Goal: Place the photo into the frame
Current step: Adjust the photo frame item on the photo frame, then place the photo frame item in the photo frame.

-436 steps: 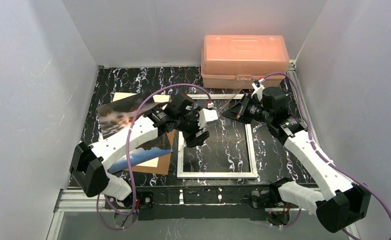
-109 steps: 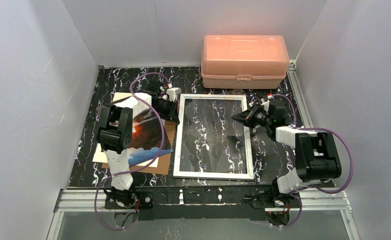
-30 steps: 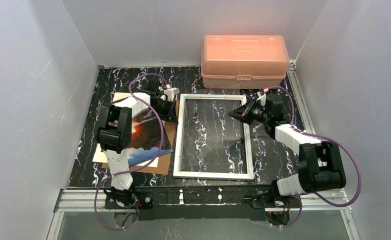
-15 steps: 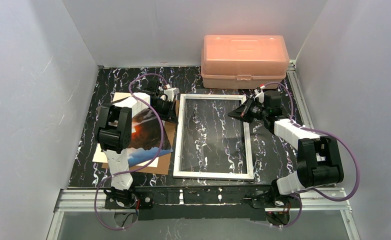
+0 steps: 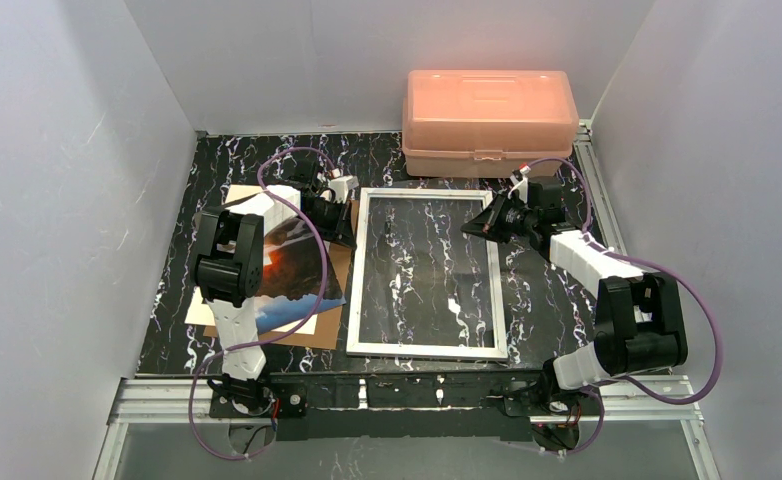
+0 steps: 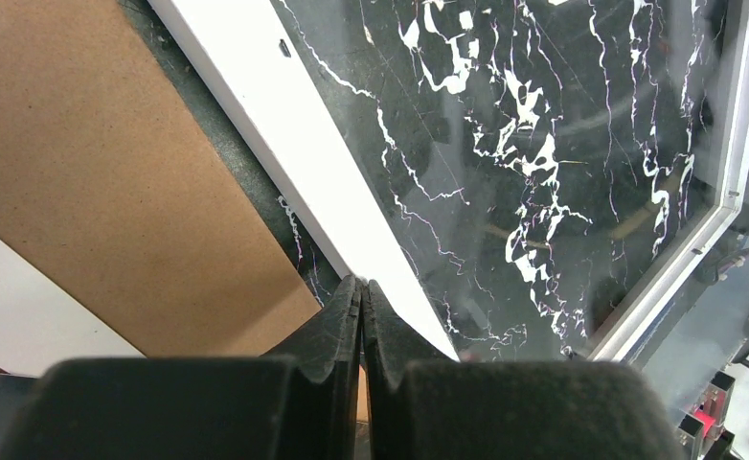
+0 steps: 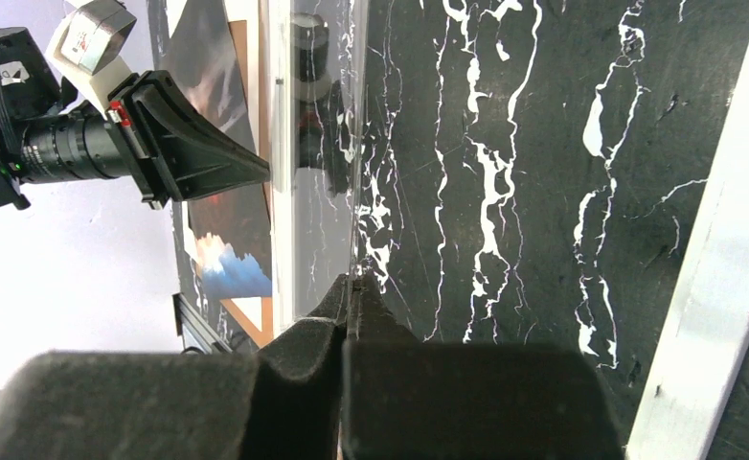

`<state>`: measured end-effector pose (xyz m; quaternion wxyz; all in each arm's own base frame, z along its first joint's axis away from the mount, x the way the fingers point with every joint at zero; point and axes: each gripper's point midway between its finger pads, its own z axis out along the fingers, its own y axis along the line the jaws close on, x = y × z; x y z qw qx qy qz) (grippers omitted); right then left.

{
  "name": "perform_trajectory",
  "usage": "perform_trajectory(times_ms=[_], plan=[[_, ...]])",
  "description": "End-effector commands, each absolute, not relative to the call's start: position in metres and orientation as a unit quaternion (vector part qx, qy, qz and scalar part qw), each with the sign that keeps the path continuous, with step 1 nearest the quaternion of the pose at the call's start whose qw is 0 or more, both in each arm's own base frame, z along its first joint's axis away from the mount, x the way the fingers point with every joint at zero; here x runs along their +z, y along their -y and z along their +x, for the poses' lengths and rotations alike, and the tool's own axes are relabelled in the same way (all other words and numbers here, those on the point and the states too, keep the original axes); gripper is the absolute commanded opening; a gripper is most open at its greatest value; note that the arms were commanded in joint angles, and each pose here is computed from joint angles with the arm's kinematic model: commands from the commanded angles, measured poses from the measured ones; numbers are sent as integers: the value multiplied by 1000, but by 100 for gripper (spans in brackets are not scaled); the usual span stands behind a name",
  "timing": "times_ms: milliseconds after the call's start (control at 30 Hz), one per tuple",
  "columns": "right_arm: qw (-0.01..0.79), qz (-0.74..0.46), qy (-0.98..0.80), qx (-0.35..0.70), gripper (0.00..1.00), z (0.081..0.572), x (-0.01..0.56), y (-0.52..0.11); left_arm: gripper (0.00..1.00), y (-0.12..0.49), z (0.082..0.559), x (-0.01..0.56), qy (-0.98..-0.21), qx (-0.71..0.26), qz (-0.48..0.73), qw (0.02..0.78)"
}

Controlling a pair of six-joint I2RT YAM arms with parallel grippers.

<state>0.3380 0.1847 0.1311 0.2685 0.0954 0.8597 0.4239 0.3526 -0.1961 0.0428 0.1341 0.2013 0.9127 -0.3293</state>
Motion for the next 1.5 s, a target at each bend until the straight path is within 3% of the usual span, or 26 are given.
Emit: perform_trajectory(times_ms=[0, 767, 833, 1067, 1267, 1467], plan=[[277, 75, -863, 416, 1, 339, 139, -186, 0, 199, 343, 42, -912, -339, 203, 110], [270, 106, -854, 433, 1, 333, 127, -197, 0, 200, 340, 40, -910, -344, 208, 105], [263, 101, -864, 418, 8, 331, 122, -195, 0, 200, 339, 39, -910, -343, 207, 105], [252, 82, -890, 371, 53, 331, 114, -186, 0, 199, 339, 39, -910, -342, 208, 105], [240, 67, -908, 337, 73, 331, 106, -180, 0, 199, 338, 39, -910, -344, 207, 102], [232, 47, -926, 294, 77, 337, 101, -175, 0, 200, 337, 39, -910, -345, 206, 101]])
